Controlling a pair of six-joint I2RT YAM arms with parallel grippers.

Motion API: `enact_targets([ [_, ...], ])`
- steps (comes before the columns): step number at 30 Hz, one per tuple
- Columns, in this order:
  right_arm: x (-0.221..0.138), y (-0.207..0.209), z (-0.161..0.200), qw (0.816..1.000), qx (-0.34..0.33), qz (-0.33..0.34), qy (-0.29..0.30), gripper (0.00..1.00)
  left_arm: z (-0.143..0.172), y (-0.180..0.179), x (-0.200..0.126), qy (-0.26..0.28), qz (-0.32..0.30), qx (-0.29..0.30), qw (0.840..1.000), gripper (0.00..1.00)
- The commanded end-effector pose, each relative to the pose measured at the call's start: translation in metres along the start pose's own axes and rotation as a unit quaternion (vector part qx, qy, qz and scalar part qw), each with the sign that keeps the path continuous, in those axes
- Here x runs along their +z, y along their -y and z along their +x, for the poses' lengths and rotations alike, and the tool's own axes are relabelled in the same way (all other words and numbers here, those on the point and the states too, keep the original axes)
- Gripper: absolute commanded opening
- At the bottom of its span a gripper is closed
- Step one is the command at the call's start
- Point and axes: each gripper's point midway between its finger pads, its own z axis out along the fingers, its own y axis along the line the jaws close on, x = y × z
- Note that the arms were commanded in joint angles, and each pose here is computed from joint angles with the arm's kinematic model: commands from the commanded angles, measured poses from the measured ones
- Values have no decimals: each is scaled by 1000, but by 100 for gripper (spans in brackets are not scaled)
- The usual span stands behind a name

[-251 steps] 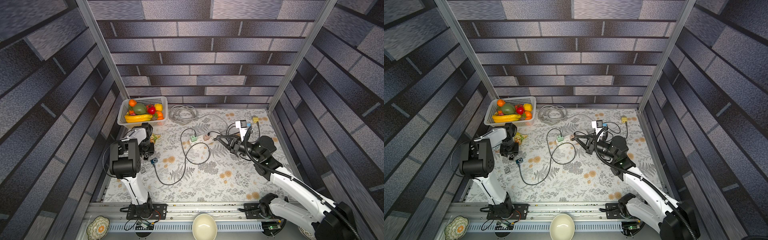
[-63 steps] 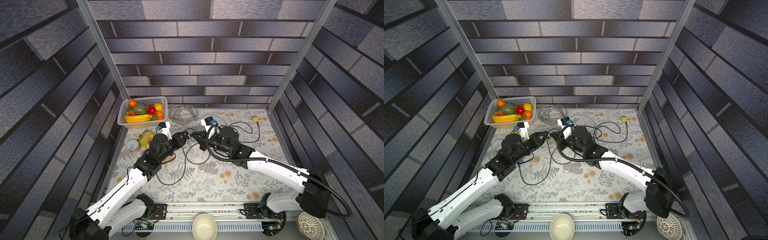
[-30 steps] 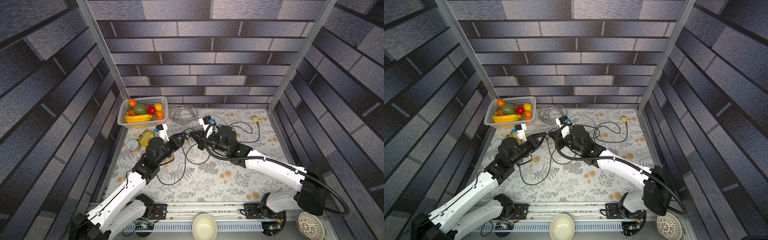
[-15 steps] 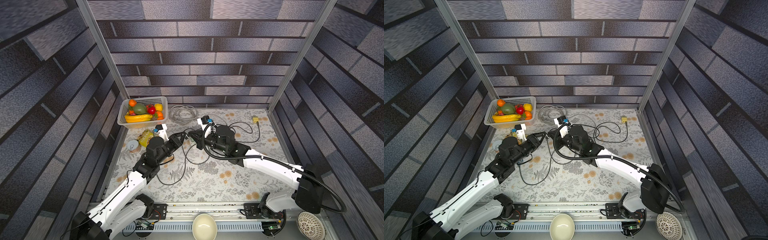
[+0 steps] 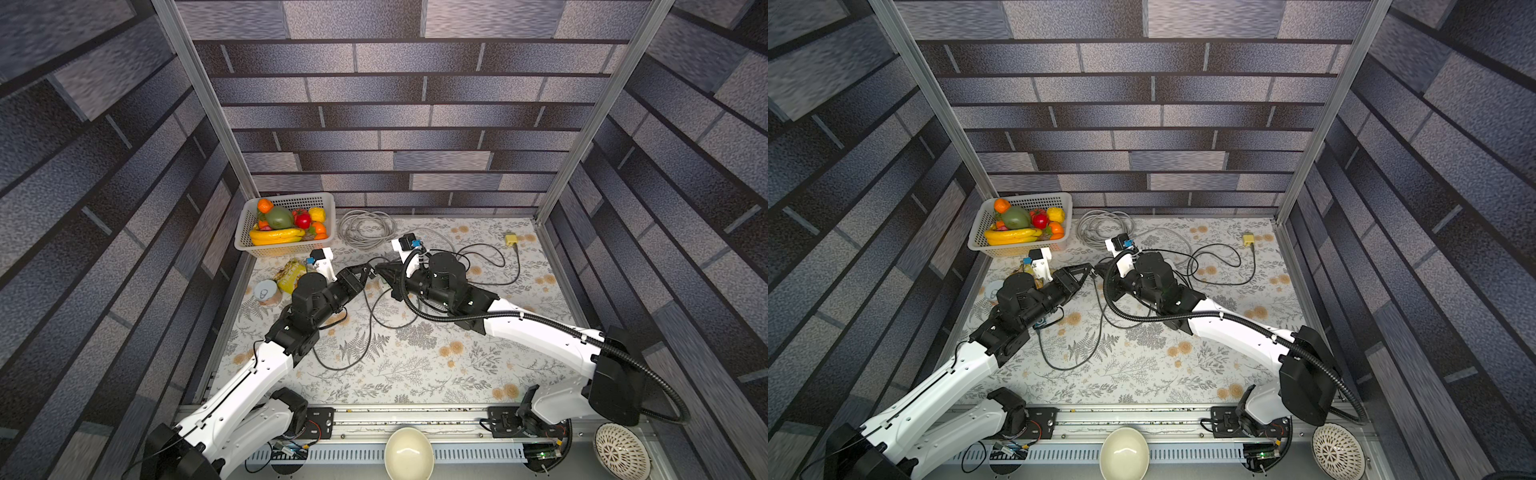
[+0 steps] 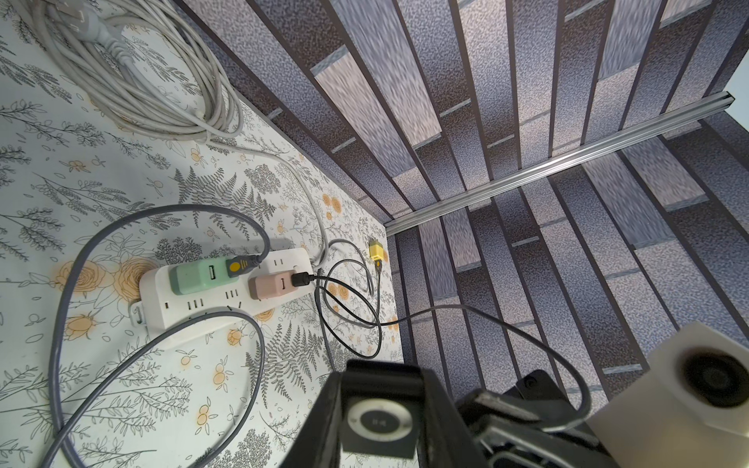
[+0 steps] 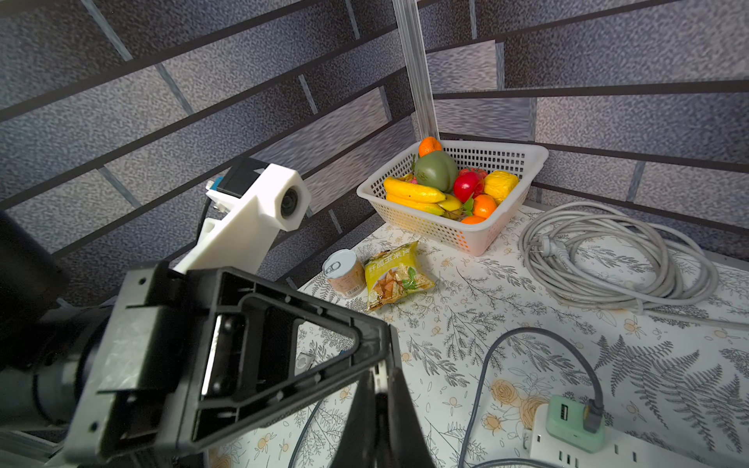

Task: Charge mp3
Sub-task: Insert the charging cable into the MP3 player, then place the MP3 player at the center of the board, then move the mp3 player to the center of the board.

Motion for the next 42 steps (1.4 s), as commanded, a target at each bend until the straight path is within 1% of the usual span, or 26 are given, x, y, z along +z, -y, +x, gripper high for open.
enact_targets([
  [1, 2, 17, 107, 985, 29, 30, -167, 1, -27, 114, -31, 28, 193, 33, 980, 0],
  [2, 1, 12, 98, 987, 33, 21, -157, 7, -25, 108, -28, 21, 176, 35, 984, 0],
  [3, -2, 7, 86, 989, 34, 12, -145, 19, -20, 98, -24, 12, 150, 36, 988, 0],
  [6, -22, -5, 44, 995, 35, 3, -97, 63, -6, 48, -18, -22, 36, 26, 999, 1],
  [7, -32, -10, 29, 996, 37, -3, -78, 73, -1, 27, -19, -33, -13, 26, 999, 1],
  [9, -50, -16, 12, 997, 46, -13, -59, 85, 5, -12, -26, -48, -92, 26, 994, 1],
  [10, -59, -18, 7, 997, 53, -15, -57, 88, 6, -28, -32, -52, -121, 24, 991, 1],
  [13, -84, -23, -1, 995, 73, -26, -63, 91, 6, -65, -46, -66, -185, 22, 980, 2],
  [17, -117, -33, -12, 993, 90, -41, -58, 92, 8, -95, -58, -103, -243, 35, 964, 3],
  [19, -131, -31, -12, 993, 93, -29, -60, 93, 12, -108, -62, -134, -278, 54, 950, 3],
  [20, -142, -31, -26, 995, 88, -19, -45, 93, 15, -113, -62, -153, -291, 67, 942, 4],
  [21, -150, -23, -30, 995, 84, 6, -43, 94, 20, -120, -61, -179, -310, 83, 930, 5],
  [22, -156, -12, -31, 995, 82, 36, -41, 95, 24, -129, -62, -199, -338, 102, 914, 5],
  [23, -162, 3, -33, 993, 81, 73, -41, 96, 26, -141, -65, -222, -375, 127, 891, 5],
  [24, -168, 19, -34, 990, 83, 108, -44, 96, 31, -149, -64, -249, -397, 145, 871, 5],
  [25, -171, 33, -34, 986, 90, 133, -49, 96, 36, -157, -63, -268, -413, 157, 856, 6],
  [27, -177, 72, -30, 972, 118, 194, -64, 96, 40, -176, -62, -297, -456, 179, 820, 5],
  [29, -180, 102, -26, 961, 140, 230, -69, 96, 42, -192, -60, -313, -483, 196, 794, 5],
  [31, -185, 134, -21, 948, 159, 268, -69, 96, 43, -206, -58, -330, -500, 201, 775, 4],
  [33, -190, 165, -15, 935, 187, 293, -70, 96, 44, -222, -59, -348, -526, 217, 745, 5],
  [34, -193, 180, -13, 929, 197, 305, -68, 96, 44, -227, -59, -356, -535, 221, 734, 5],
  [36, -205, 216, -5, 910, 217, 347, -70, 97, 41, -235, -54, -360, -546, 238, 719, 6],
  [38, -215, 250, 2, 890, 223, 389, -79, 96, 36, -239, -45, -356, -546, 245, 717, 7],
  [39, -221, 269, 7, 879, 229, 408, -86, 97, 34, -243, -41, -357, -549, 250, 713, 8],
  [40, -227, 284, 11, 871, 237, 422, -90, 97, 32, -246, -39, -360, -553, 256, 706, 8],
  [42, -245, 326, 22, 842, 251, 466, -100, 97, 31, -253, -33, -371, -560, 268, 690, 12],
])
